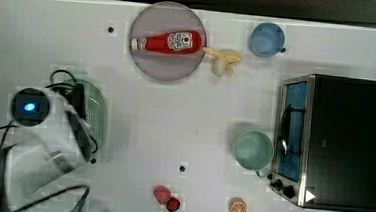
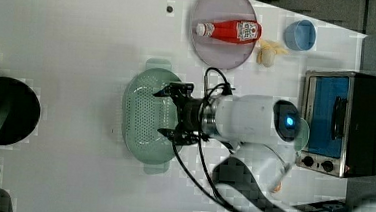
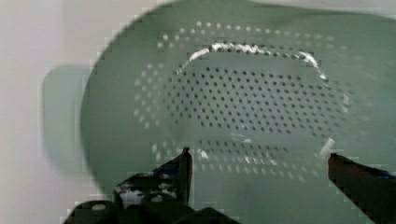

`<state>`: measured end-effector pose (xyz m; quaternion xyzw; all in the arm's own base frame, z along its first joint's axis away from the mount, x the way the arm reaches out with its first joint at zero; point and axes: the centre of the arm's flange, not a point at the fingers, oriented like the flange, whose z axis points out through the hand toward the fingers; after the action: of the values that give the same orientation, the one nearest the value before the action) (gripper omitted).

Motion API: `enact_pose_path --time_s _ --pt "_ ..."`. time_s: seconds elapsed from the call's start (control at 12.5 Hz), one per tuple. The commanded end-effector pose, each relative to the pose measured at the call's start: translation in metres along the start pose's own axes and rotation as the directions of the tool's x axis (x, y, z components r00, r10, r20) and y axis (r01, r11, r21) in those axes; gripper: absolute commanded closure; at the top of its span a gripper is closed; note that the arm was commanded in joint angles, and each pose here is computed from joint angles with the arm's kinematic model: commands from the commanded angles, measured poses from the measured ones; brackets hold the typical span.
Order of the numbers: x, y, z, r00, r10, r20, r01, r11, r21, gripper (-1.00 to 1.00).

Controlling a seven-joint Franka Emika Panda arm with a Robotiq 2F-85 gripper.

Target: Drag strainer left to right.

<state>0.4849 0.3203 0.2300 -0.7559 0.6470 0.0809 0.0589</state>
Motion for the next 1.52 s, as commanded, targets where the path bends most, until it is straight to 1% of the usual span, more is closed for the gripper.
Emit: enact_pose_path --time_s 0.08,0.24,0.32,0.4,0.88,1.12,1.36,1.52 --pt "0.022 0.02 0.035 0.996 0.087 -0.003 -0.087 0.995 -0.038 -1.0" --pt "0.039 0.02 0.052 0.995 0.09 -0.038 -0.092 0.994 -0.053 -1.0" --pt "0.042 0.019 0.056 0.995 0.091 -0.041 -0.093 0.995 -0.046 -1.0" --pt "0.041 0.019 0.058 0.995 0.096 -0.035 -0.097 0.995 -0.032 -1.0" --pt "0.095 0.011 0.056 0.98 0.181 -0.079 -0.183 0.983 -0.016 -1.0" --pt "0.124 0.014 0.047 0.976 0.196 -0.098 -0.197 0.98 -0.01 -1.0" --pt "0.157 0.022 0.039 0.974 0.194 -0.118 -0.196 0.98 -0.012 -1.0" --pt "0.18 0.028 0.034 0.978 0.161 -0.132 -0.165 0.986 -0.021 -1.0"
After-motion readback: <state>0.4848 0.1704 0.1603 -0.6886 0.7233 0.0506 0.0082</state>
